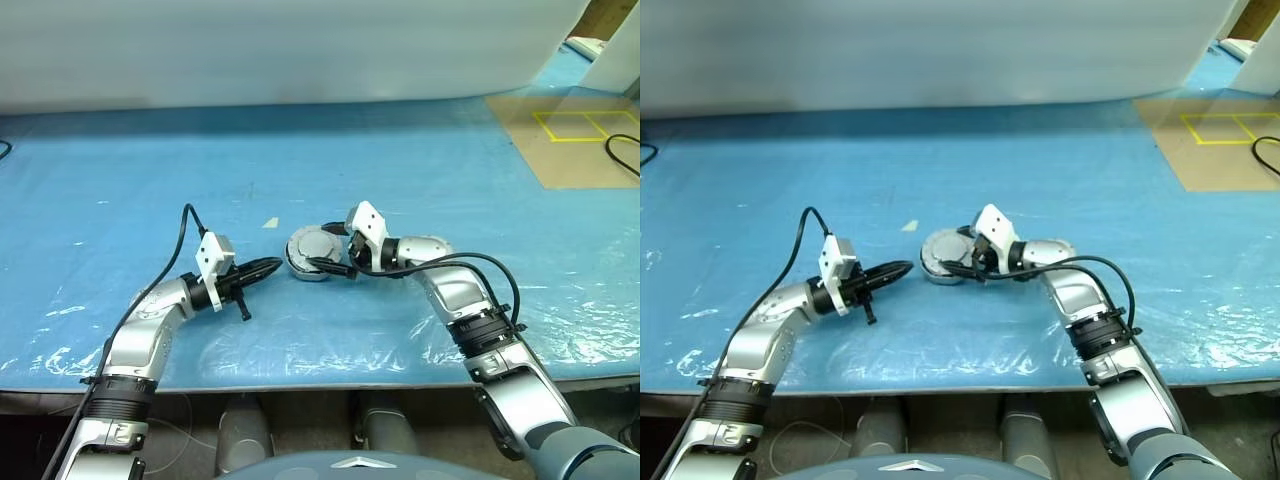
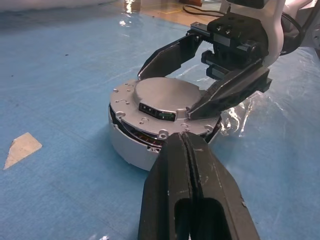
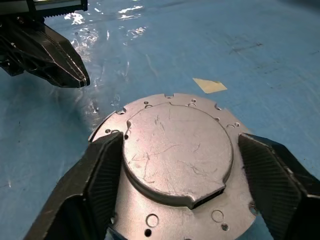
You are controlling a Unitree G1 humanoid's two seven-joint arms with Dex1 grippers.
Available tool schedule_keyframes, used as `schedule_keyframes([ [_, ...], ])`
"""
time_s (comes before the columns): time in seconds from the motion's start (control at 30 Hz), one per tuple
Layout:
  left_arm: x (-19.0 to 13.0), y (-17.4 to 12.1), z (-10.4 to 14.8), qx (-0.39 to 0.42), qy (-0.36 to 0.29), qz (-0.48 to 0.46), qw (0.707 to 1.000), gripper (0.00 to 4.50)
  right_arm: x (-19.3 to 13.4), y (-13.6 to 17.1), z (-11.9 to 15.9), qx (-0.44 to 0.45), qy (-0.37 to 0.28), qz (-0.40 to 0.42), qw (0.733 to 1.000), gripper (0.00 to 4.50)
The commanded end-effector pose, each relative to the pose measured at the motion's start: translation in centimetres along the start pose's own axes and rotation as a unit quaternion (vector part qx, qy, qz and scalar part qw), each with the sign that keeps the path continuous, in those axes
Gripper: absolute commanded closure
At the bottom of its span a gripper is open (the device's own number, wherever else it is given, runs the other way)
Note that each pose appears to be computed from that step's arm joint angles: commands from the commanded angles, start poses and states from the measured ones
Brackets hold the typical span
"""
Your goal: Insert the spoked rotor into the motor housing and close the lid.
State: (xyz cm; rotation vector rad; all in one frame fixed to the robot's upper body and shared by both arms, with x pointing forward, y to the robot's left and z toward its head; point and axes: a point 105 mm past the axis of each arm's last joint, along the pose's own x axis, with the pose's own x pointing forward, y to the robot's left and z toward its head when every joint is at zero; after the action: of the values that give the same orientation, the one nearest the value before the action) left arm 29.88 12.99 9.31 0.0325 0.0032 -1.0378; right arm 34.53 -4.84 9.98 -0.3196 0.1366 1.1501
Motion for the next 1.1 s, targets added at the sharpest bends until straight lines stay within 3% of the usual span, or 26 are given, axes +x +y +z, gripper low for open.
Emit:
schedule_keyframes([
  [0.03, -0.7, 0.4, 1.2, 0.021, -0.023, 0.019, 0.999, 4.50, 0.2, -0.3, 1.1, -0.022, -0.012, -0.002, 1.000, 1.57],
  [0.5, -2.1, 1.1, 0.6, 0.024, -0.014, 0.054, 0.998, 4.50, 2.0, 1.5, 2.1, -0.028, -0.003, 0.014, 1.000, 1.57],
  [0.93, -1.8, 1.2, 0.8, 0.027, -0.015, 0.058, 0.998, 4.50, 2.1, 1.6, -1.4, 0.008, 0.057, -0.024, 0.998, 1.57],
  [1.1, -1.4, 1.1, 1.0, 0.029, -0.017, 0.056, 0.998, 4.50, 1.9, 2.0, -3.7, 0.028, 0.110, -0.031, 0.993, 1.57],
])
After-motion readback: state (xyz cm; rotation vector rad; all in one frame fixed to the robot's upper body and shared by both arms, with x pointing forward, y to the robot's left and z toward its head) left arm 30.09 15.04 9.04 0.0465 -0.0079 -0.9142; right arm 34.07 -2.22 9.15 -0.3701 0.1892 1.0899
